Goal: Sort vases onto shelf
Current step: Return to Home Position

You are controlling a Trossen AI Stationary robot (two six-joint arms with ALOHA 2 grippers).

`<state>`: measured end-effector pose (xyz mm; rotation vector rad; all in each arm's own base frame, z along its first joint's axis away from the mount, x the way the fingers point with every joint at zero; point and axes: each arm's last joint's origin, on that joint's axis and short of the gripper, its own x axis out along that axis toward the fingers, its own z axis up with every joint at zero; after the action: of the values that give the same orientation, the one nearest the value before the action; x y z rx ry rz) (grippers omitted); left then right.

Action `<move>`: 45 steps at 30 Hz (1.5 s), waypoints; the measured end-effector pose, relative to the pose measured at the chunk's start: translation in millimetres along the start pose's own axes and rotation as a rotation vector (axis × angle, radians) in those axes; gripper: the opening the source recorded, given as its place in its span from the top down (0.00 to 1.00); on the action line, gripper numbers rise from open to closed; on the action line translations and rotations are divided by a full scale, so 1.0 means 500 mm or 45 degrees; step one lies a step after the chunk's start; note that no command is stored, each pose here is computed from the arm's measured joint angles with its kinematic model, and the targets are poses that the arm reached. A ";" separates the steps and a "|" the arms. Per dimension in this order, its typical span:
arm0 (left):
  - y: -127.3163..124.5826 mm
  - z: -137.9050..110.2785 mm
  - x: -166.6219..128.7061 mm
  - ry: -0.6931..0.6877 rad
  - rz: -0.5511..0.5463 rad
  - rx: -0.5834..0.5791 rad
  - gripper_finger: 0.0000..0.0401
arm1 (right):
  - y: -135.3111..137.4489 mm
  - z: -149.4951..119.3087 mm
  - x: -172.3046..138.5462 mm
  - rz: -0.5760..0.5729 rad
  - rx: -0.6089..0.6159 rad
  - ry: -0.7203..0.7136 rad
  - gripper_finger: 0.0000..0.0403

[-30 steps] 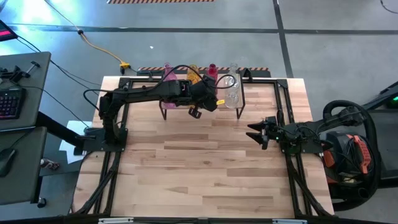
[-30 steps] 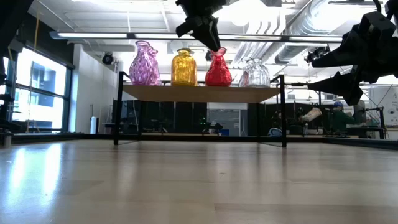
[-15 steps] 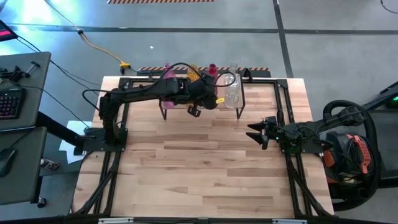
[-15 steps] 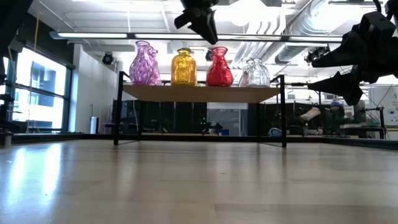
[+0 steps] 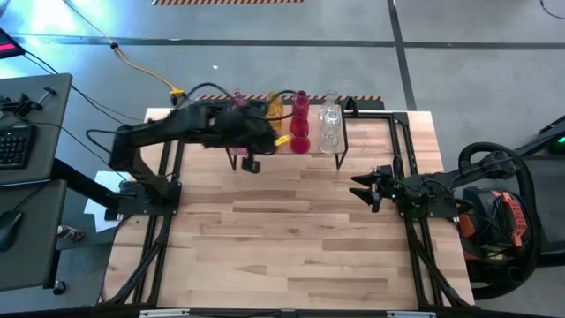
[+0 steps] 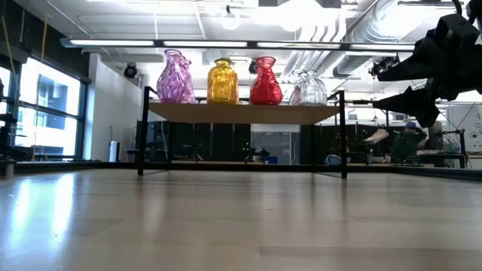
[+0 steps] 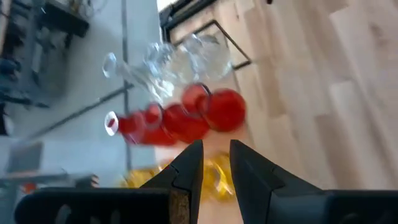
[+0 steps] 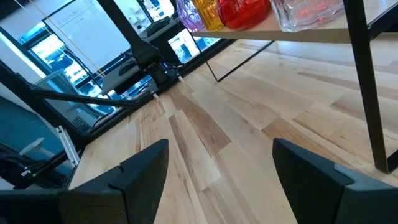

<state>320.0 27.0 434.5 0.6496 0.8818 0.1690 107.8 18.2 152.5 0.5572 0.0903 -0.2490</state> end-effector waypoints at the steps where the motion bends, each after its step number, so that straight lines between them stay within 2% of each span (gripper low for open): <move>1: -0.003 -0.006 -0.016 0.006 -0.013 -0.032 0.83 | 0.000 0.000 0.000 0.000 0.001 -0.001 0.33; 6: -0.007 -0.050 -0.093 0.049 -0.103 -0.251 0.83 | 0.000 0.000 0.000 0.000 0.000 0.000 0.33; 10: -0.019 -0.102 -0.149 0.026 -0.104 -0.303 0.86 | 0.000 0.000 0.000 -0.001 0.000 0.000 0.33; 16: -0.058 -0.208 -0.199 -0.162 -0.024 -0.396 0.91 | 0.000 0.000 0.000 -0.001 0.000 0.000 0.33; 21: -0.109 -0.297 -0.204 -0.355 0.052 -0.465 0.94 | 0.000 0.000 0.000 0.000 0.000 0.000 0.33; 26: -0.164 -0.373 -0.186 -0.584 0.123 -0.464 0.96 | 0.000 0.000 0.000 0.000 0.000 0.000 0.33; 31: -0.221 -0.429 -0.143 -0.812 0.193 -0.512 0.96 | 0.000 0.000 0.000 0.000 0.000 0.000 0.33; 36: -0.282 -0.469 -0.071 -0.995 0.196 -0.588 0.96 | 0.000 0.000 0.000 0.000 0.000 0.000 0.33; 41: -0.332 -0.499 -0.006 -1.175 0.261 -0.627 0.96 | 0.000 0.000 0.000 0.000 0.000 0.000 0.33; 45: -0.368 -0.524 0.038 -1.210 0.254 -0.677 0.96 | 0.000 0.000 0.000 0.000 0.000 0.000 0.33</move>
<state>110.2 7.4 192.7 0.2485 -0.1549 0.2317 107.9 18.2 152.5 0.5572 0.0904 -0.2493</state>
